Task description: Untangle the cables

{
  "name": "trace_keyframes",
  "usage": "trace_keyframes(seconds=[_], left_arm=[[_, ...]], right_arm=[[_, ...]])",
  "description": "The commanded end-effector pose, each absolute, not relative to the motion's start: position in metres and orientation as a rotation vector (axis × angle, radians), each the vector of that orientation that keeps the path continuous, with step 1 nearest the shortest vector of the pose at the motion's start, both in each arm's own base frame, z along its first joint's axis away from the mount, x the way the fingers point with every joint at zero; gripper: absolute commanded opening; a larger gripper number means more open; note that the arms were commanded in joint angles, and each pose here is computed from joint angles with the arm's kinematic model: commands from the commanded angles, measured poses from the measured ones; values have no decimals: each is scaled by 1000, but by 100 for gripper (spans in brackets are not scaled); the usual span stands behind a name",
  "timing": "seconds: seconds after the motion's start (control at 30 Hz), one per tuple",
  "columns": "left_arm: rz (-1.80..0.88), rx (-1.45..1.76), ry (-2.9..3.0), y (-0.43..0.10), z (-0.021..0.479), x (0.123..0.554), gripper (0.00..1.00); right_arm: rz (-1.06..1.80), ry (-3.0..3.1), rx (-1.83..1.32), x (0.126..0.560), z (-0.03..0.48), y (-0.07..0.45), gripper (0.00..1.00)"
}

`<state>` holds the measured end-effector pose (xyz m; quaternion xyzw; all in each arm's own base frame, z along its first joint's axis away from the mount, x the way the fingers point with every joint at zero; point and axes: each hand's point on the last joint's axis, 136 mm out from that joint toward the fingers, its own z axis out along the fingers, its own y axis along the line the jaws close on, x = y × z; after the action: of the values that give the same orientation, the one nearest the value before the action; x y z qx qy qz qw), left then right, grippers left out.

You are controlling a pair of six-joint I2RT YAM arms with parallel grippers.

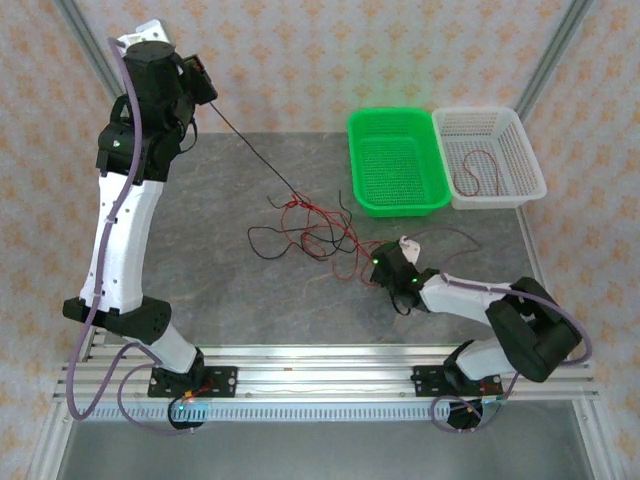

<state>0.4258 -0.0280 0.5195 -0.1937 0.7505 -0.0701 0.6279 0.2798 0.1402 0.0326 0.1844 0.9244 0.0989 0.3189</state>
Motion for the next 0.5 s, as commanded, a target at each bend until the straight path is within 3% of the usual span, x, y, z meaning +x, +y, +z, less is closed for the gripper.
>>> trace_keyframes(seconds=[0.0,0.1,0.13,0.37,0.47], left_arm=[[-161,-440,1694,-22,525,417,0],[-199,-425,1731,-30,508,419,0],[-227,-417,1748,-34,501,419,0],[-415,-356,1854,-71,430,416,0],[-444,-340,1877,-80,412,413,0]], right_arm=[[43,2443,463,271,33,106,0],[67,2461,381,275,47,115,0],[111,2476,325,276,52,124,5],[507,2459,-187,268,117,201,60],[664,2391,-327,260,157,226,77]])
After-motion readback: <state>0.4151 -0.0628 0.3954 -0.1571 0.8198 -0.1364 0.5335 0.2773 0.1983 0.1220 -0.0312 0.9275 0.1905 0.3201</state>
